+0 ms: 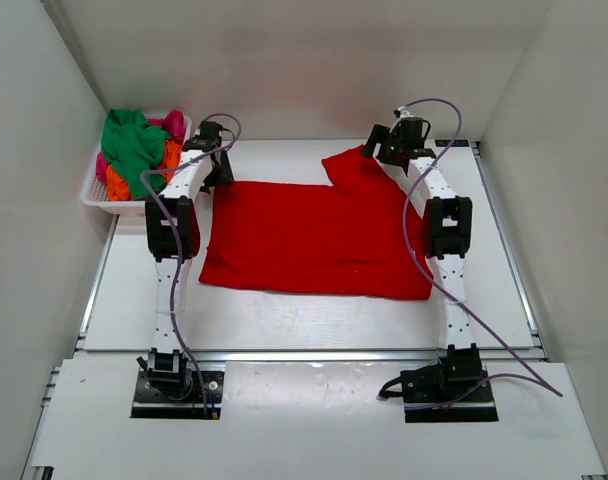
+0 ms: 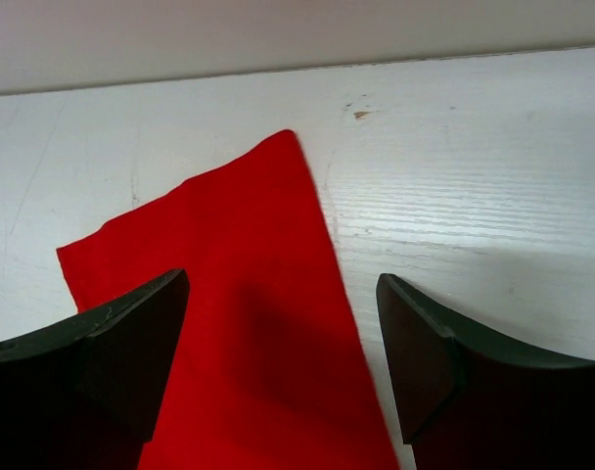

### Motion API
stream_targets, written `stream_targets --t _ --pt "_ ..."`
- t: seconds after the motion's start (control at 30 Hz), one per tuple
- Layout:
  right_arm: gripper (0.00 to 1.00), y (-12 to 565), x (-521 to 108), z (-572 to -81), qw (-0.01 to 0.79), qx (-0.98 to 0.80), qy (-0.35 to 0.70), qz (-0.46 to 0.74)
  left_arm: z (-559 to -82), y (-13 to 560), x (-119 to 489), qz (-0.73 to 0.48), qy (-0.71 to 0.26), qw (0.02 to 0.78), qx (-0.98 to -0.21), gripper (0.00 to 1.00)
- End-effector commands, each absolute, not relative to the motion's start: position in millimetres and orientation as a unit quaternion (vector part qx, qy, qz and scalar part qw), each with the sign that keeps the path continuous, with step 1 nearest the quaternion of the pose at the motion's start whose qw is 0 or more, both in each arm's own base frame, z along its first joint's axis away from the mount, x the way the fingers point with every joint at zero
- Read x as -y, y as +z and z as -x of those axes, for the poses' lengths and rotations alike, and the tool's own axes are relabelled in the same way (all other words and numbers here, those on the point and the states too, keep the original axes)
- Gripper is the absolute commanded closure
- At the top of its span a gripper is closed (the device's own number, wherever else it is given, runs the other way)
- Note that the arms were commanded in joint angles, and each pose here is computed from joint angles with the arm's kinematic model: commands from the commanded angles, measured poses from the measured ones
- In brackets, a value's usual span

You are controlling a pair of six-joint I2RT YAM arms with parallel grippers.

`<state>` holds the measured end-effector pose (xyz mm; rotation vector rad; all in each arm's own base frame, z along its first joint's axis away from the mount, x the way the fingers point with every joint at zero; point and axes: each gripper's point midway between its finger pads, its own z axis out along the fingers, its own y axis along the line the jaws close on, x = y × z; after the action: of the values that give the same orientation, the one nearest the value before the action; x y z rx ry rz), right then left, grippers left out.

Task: Fold and stack the t-shirts
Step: Grap the side of the flattened tshirt furthest away from the robot with both arms

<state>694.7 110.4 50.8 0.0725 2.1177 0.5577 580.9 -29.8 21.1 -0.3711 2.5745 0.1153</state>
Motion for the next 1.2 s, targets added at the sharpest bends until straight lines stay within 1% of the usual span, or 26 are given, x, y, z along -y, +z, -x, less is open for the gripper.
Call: stream_targets --t 0.0,0.07,0.1,0.13,0.27,0.33,0.4,0.6,0.7,0.77,0.83,0.87,0.9,0.93,0.97,1.0,1.03,1.07,1.1,1.17 --pt "0.25 85.1 -107.1 -709.5 0.496 -0.831 0.249 -0.034 -585.8 45.5 36.2 0.134 0.03 0.279 -0.951 0.34" --pt "0.25 81.2 -106.2 -709.2 0.491 -0.831 0.258 -0.038 -585.4 39.0 40.3 0.13 0.029 0.272 -0.953 0.33" --pt "0.25 80.5 -106.4 -708.5 0.489 -0.831 0.261 -0.038 -585.5 37.4 40.6 0.131 0.031 0.271 -0.953 0.35" --pt "0.25 80.5 -108.7 -708.1 0.487 -0.831 0.266 -0.039 -585.9 37.2 42.8 0.127 0.03 0.272 -0.953 0.34" --pt "0.28 81.0 -116.7 -705.0 0.483 -0.832 0.27 -0.026 -581.9 28.8 48.7 0.126 0.021 0.262 -0.956 0.38" --pt "0.32 76.6 -117.0 -702.9 0.476 -0.836 0.271 -0.029 -582.6 29.0 49.3 0.126 0.02 0.263 -0.956 0.4" --pt "0.33 76.4 -120.6 -701.8 0.473 -0.836 0.277 -0.03 -582.7 30.6 51.7 0.126 0.015 0.264 -0.956 0.41" --pt "0.34 69.6 -123.8 -695.0 0.449 -0.843 0.292 -0.045 -579.3 23.8 58.4 0.12 0.012 0.254 -0.96 0.64" --pt "0.35 63.5 -119.7 -691.3 0.433 -0.849 0.298 -0.059 -575.3 21.6 58.9 0.12 0.013 0.246 -0.962 0.92" --pt "0.35 62.9 -121.5 -689.1 0.429 -0.851 0.297 -0.057 -573.6 21.9 58.6 0.118 0.016 0.244 -0.963 1.0" --pt "0.34 63.5 -119.1 -689.0 0.43 -0.853 0.291 -0.063 -573.6 23.1 57.2 0.118 0.013 0.244 -0.962 0.99" --pt "0.34 62.7 -125.8 -687.7 0.428 -0.853 0.291 -0.059 -574.3 22.7 62.5 0.11 0.012 0.246 -0.963 0.96" --pt "0.33 57.1 -122.4 -687.3 0.424 -0.855 0.29 -0.066 -574.3 25.7 65.6 0.109 0.009 0.249 -0.962 0.89" --pt "0.33 57.8 -119.2 -688.0 0.426 -0.856 0.286 -0.069 -573.2 25.7 63.6 0.109 0.011 0.248 -0.963 0.86" --pt "0.32 64.2 -119.9 -688.9 0.43 -0.853 0.287 -0.07 -573.6 25.4 63.9 0.11 0.008 0.248 -0.963 0.77" --pt "0.31 60.9 -118.2 -689.6 0.429 -0.854 0.285 -0.075 -573.7 28.8 68.8 0.106 0.004 0.251 -0.962 0.7" --pt "0.29 63.6 -116.6 -690.3 0.432 -0.854 0.28 -0.074 -573.0 31.4 66.6 0.106 0.004 0.251 -0.962 0.65" --pt "0.3 64.4 -116.9 -690.3 0.433 -0.854 0.279 -0.075 -573.3 34.4 67.2 0.106 0.003 0.255 -0.961 0.63" --pt "0.29 67.5 -118.6 -690.8 0.438 -0.853 0.277 -0.067 -574.0 35.1 67.3 0.106 0.003 0.257 -0.961 0.59" --pt "0.28 78.3 -120.8 -691.3 0.451 -0.851 0.266 -0.046 -570.6 33.7 67.7 0.102 0.001 0.253 -0.962 0.58"
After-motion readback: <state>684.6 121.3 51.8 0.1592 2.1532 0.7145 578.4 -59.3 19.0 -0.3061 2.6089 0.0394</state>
